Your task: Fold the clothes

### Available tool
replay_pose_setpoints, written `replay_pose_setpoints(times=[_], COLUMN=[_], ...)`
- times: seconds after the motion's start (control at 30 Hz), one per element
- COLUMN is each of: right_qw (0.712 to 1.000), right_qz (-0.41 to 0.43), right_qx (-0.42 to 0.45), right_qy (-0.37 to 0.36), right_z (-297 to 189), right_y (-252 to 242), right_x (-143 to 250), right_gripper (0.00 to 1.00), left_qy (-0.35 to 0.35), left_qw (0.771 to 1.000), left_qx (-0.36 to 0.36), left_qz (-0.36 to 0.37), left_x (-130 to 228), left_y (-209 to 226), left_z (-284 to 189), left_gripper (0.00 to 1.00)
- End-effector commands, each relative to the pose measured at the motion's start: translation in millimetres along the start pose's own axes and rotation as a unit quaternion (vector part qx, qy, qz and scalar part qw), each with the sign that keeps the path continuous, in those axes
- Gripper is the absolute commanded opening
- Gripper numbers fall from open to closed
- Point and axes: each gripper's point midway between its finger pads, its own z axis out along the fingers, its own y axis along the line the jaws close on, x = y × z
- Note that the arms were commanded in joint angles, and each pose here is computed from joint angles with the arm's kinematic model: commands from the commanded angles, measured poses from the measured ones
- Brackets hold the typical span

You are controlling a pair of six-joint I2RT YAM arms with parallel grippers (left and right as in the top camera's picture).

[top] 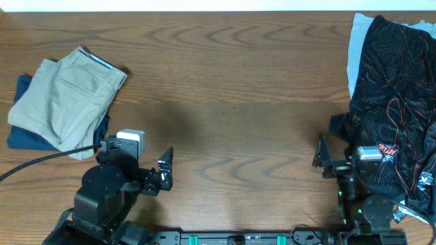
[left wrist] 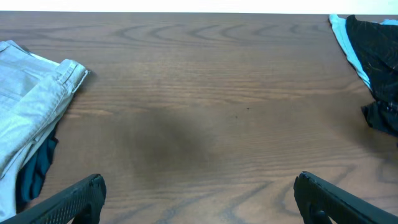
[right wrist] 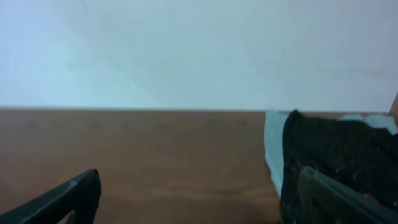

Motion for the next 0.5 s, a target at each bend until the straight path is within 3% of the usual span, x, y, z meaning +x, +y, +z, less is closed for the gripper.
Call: replay_pose_setpoints(times=[0.0,0.47], right_qw=[0.999,0.999], right_qz=[-0.028,-0.025], right_qx=[-0.012,-0.011], right_qy=[0.041,0.036], right_z=[2.3,2.5], right_y=[1.7,1.6], right_x=[34.2,31.7], right_gripper=[0.99,0.99], left_qy=[-0.002,-0.002], left_qw=[1.0,1.0], left_qx=[-0.004,-0.004], left_qz=[-0.004,-0.004], left_x=[-0.2,-0.1], left_y=[1.2,1.2], left_z=[0.5,0.5], left_gripper=[0.98,0.98])
